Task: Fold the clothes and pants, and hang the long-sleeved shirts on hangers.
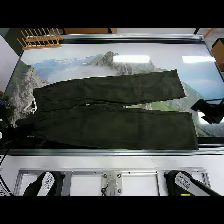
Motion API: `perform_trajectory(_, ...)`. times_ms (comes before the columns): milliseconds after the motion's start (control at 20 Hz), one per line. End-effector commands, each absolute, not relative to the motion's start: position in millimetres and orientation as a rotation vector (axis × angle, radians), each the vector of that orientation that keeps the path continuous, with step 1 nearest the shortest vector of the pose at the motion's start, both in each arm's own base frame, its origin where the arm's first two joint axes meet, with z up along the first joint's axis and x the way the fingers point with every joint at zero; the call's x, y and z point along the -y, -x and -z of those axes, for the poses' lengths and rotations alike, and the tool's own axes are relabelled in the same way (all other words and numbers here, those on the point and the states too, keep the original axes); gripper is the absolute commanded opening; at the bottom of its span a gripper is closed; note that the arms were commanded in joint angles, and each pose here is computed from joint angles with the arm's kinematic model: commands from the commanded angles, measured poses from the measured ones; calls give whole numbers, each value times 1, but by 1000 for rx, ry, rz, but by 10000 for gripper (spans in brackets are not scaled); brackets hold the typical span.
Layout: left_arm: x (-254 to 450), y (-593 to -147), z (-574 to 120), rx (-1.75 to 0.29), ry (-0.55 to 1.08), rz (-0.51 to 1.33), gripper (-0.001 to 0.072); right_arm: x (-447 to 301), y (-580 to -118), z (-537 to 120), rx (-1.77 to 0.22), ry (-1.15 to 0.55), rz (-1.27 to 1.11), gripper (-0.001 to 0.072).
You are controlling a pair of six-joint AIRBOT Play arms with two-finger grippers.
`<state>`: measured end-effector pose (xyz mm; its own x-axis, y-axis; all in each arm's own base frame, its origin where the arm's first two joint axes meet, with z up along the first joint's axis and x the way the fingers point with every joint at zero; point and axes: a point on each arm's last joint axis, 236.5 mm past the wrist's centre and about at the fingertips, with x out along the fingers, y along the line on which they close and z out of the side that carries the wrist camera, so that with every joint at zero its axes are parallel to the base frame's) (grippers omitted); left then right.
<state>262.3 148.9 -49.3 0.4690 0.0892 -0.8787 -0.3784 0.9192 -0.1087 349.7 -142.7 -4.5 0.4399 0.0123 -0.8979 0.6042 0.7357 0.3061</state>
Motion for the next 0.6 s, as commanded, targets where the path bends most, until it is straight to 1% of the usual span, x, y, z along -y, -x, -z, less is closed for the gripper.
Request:
perform_trajectory(0, -149, -262, 49, -1049, 308, -291, 21, 153, -421, 27, -936, -887, 390, 708)
perform_trajectory(150, -148, -262, 49, -1049, 309, -291, 21, 152, -445, 69, -1005, -941, 380, 708)
perform_trajectory(250, -148, -262, 49, -1048, 310, -291, 21, 144, -458, 86, -1038, -920, 354, 708)
perform_trajectory(550, -148, -262, 49, -1049, 310, -291, 21, 126, -497, 110, -976, -857, 342, 708)
